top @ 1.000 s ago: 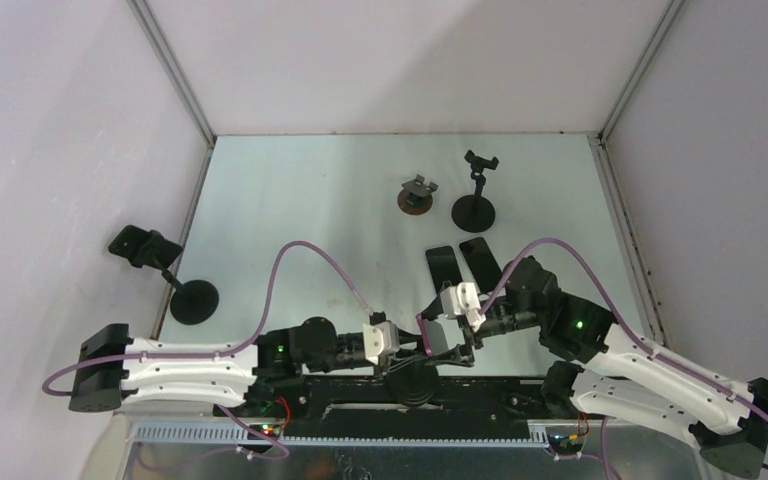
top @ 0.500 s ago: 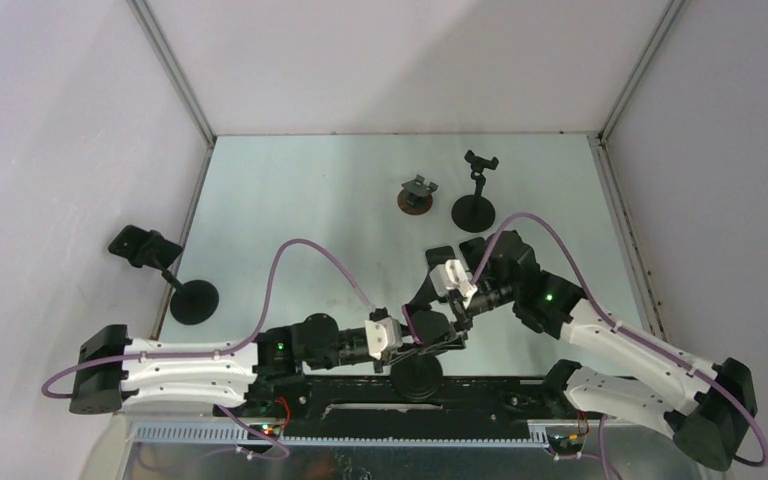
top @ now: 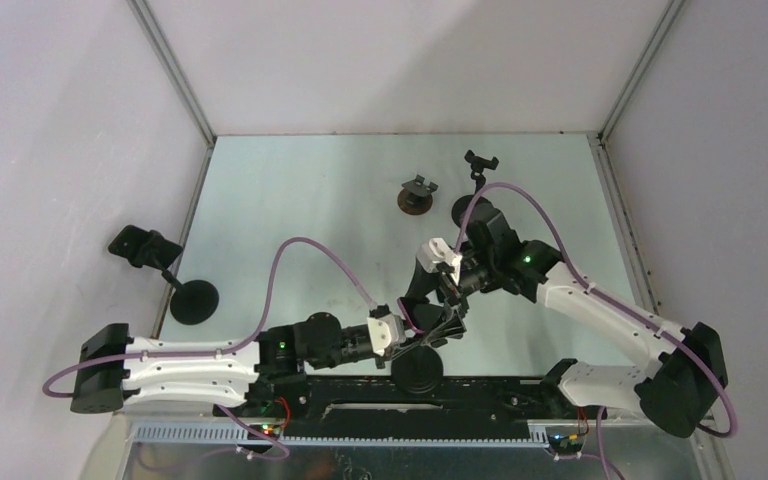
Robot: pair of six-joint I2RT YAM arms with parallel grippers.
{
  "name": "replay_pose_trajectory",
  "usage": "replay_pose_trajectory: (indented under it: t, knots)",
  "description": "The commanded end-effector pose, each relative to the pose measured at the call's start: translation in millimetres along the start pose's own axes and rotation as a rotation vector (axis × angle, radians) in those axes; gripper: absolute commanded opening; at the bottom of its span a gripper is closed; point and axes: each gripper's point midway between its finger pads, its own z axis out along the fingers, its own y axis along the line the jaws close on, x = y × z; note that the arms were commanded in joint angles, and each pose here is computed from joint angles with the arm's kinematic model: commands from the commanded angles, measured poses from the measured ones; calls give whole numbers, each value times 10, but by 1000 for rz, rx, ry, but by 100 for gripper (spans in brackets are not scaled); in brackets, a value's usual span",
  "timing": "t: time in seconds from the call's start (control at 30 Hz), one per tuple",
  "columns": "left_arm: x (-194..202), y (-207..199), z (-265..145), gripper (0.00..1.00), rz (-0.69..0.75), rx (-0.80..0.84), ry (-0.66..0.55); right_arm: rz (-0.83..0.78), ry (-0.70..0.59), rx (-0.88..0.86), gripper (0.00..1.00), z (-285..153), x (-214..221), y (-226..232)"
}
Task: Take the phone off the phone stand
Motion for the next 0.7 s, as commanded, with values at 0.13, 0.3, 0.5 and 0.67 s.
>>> replay_pose_trajectory:
  t: [0.13, 0.3, 0.5, 0.67]
  knots:
    - [-397, -791, -139, 0, 76, 397, -139, -140, 86, 172, 0, -203, 8, -530]
    - [-378, -738, -126, 0, 65, 363, -130, -132, 85, 148, 0, -186, -23, -393]
    - [-393, -503, -92, 0, 21, 226, -155, -179, 87, 107, 0, -64, -185, -65]
    - [-405, -360, -102, 0, 0, 165, -168, -188, 76, 70, 0, -3, -248, 198]
